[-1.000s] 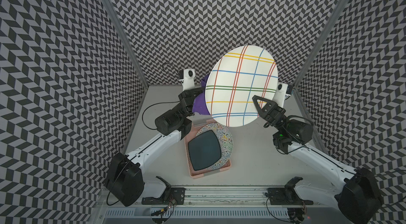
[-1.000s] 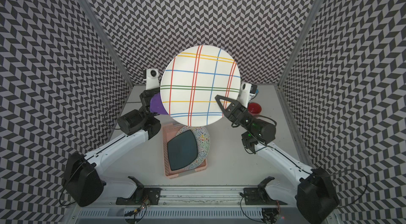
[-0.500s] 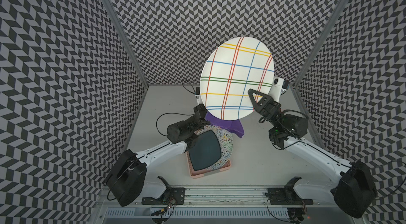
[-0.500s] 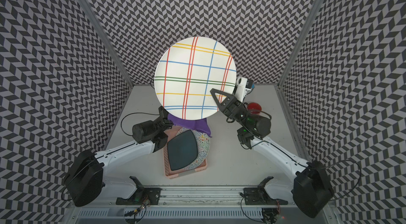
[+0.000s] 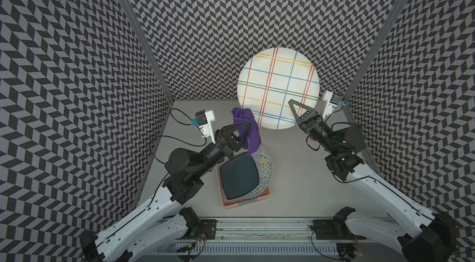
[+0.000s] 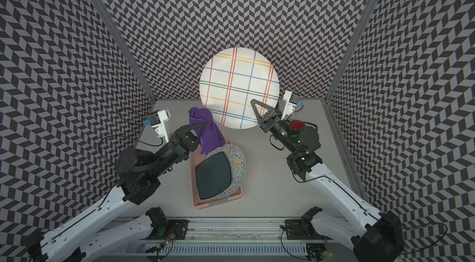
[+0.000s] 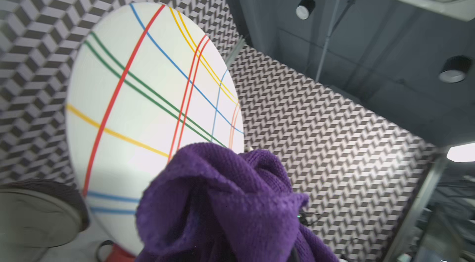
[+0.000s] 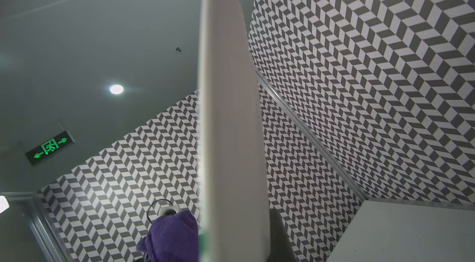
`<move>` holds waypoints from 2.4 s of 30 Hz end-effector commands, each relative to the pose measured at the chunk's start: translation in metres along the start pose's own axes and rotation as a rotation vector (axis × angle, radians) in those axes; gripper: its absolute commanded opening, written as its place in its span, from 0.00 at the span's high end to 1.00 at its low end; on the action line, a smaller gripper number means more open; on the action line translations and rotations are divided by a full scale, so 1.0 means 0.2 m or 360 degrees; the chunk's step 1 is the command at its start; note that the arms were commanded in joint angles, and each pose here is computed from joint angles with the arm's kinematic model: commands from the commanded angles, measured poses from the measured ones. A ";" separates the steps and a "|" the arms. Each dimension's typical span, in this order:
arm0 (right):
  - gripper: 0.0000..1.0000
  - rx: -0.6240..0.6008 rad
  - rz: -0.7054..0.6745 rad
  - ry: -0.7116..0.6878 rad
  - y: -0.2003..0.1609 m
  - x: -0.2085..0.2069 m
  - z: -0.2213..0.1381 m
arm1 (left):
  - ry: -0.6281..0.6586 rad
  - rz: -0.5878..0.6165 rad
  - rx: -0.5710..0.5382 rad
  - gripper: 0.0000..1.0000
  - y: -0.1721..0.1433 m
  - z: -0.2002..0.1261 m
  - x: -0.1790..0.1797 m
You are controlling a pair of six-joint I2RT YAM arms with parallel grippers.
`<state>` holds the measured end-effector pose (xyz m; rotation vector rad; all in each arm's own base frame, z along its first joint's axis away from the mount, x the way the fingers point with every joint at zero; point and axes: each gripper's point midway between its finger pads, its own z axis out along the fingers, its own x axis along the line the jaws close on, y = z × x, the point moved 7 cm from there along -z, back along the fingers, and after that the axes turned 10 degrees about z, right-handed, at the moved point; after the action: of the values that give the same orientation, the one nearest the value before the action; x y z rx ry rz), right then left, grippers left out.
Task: Wipe the wet plate dry
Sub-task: Wipe the plate with towel.
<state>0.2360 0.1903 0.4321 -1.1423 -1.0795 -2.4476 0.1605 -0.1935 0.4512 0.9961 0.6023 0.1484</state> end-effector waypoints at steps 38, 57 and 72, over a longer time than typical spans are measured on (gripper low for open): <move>1.00 -0.0027 -0.0169 0.0462 0.01 0.47 -0.15 | 0.0656 0.0455 0.0822 1.00 -0.51 0.05 0.46; 1.00 0.0127 -0.0053 0.0406 -0.20 0.24 -0.23 | 0.0333 0.0637 0.0875 1.00 -0.48 0.40 0.29; 1.00 0.0020 0.0129 0.0895 0.07 0.28 -0.49 | -0.0856 -0.0356 -0.0089 1.00 0.25 -0.02 0.12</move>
<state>0.1879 0.1247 0.4236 -0.8010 -0.8890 -2.4597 0.2298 -0.1583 0.4547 0.9686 0.4861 -0.0149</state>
